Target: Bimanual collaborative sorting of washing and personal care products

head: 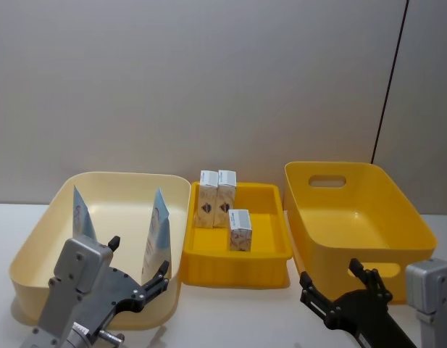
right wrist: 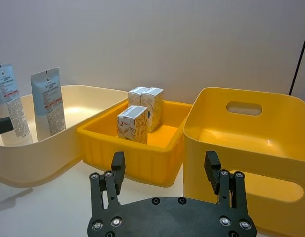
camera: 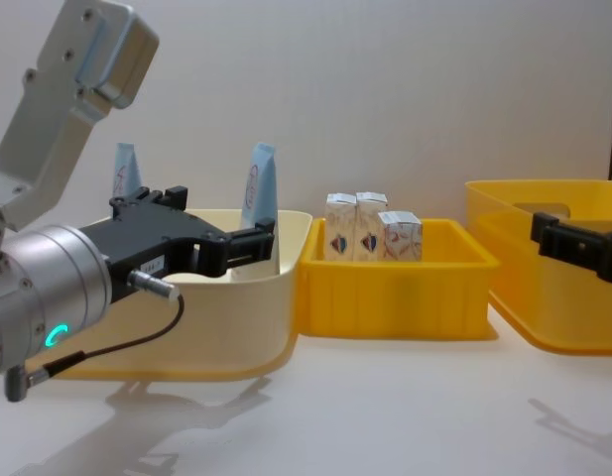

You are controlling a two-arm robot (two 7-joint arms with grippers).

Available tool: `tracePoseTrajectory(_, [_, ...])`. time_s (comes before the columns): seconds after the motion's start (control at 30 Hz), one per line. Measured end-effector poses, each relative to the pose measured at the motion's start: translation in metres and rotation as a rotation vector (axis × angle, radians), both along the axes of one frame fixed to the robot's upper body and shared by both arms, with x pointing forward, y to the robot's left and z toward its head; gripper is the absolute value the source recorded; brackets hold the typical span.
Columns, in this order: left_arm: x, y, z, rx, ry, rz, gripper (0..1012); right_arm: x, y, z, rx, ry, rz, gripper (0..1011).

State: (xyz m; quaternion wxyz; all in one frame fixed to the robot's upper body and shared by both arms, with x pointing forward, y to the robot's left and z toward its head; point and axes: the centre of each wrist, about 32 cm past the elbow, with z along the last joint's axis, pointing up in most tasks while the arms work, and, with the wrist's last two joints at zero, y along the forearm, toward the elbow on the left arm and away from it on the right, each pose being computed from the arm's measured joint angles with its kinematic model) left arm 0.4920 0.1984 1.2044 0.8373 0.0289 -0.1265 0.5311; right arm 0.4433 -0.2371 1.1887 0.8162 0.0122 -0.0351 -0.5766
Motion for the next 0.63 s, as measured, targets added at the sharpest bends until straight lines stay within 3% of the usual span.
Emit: tracePoseTrajectory(0.63, [0.0000,0.0000,0.0000,0.000,0.000,0.000,1001,0.0000,0.0000,0.0000,0.000,0.000,0.000,1001])
